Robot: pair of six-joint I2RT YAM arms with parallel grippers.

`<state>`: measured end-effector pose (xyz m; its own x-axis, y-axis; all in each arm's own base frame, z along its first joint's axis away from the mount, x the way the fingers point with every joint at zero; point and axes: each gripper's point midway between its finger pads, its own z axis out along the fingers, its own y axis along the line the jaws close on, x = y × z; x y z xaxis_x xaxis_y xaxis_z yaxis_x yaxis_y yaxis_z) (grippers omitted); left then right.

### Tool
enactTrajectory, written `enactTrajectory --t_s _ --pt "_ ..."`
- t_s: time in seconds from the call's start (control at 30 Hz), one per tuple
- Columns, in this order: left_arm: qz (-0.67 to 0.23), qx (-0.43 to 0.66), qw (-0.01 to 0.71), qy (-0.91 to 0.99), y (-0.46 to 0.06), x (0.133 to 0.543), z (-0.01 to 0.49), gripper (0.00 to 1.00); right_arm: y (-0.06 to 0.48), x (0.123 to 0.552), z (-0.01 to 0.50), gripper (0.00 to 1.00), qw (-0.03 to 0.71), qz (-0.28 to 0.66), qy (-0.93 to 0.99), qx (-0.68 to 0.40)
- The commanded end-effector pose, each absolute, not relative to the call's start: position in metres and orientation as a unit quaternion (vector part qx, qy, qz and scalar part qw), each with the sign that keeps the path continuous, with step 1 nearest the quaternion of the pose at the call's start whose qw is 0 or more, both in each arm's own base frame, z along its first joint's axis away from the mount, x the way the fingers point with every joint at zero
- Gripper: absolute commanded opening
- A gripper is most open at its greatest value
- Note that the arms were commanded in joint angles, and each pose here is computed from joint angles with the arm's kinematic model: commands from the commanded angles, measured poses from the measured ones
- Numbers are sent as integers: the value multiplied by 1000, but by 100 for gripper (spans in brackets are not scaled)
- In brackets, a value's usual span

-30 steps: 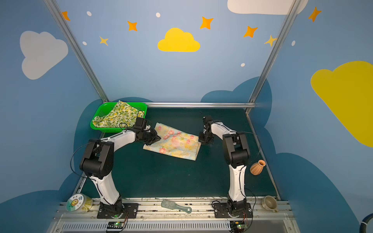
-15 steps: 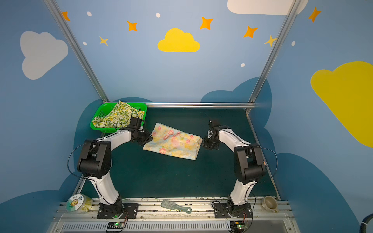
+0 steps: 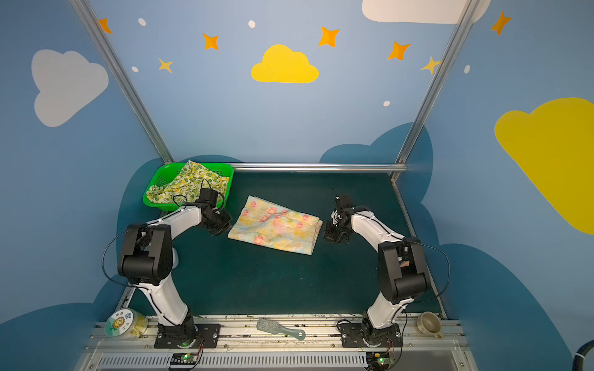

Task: Fold and stack skirts
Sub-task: Rotate the skirt at the center of the table.

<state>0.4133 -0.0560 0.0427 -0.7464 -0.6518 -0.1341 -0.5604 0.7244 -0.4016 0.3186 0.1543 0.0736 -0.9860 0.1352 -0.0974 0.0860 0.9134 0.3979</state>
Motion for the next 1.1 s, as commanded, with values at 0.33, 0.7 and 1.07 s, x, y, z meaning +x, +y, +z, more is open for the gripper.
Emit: enactTrajectory --t_s 0.33,0.7,1.07 --pt "-110 -323 151 928 -38 413 27 12 160 316 81 0 67 214 973 54" --pt "-127 -281 113 945 -87 387 16 11 158 312 86 0 71 215 973 55" --pt "-168 -263 80 947 -123 330 21 10 155 296 86 0 66 213 974 46"
